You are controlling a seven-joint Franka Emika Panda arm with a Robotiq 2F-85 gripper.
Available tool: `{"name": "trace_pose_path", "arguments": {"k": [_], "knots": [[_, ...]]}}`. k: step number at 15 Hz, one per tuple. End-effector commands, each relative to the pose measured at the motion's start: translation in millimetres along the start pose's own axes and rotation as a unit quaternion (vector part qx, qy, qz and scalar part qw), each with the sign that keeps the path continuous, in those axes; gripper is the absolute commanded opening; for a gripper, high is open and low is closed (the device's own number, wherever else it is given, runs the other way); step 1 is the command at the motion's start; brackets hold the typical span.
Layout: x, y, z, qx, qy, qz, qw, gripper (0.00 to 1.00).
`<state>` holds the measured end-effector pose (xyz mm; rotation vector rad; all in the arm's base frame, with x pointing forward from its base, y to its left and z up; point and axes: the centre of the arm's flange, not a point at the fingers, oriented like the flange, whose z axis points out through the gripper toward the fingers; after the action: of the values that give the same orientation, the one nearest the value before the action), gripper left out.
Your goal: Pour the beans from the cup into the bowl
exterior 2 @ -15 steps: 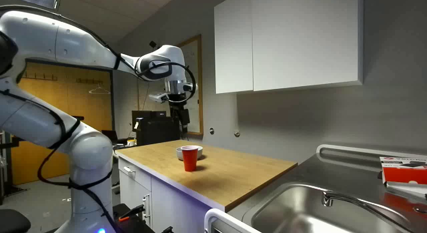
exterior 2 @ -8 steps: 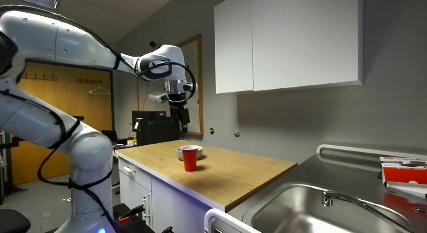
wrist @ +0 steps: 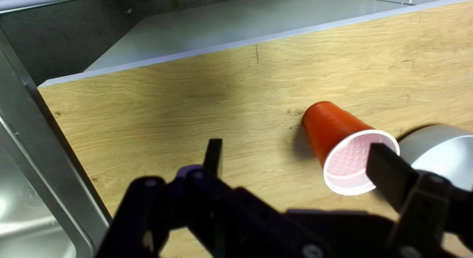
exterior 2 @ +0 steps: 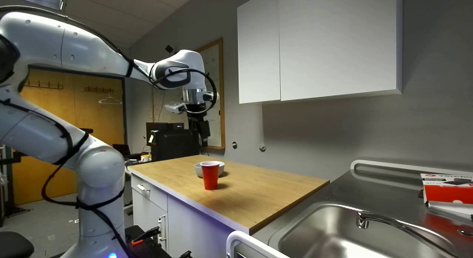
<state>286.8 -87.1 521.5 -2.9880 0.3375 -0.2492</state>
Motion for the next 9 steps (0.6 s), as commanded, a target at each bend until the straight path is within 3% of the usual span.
{"name": "trace_pose_path", "arguments": {"k": [1, 9], "knots": [[15.1, -9.3, 2.7, 0.007, 0.006, 0.004, 0.9999, 1.0], [54.0, -40.7, 29.9, 0.039, 0.001, 0.016, 0.9991, 1.0]]}}
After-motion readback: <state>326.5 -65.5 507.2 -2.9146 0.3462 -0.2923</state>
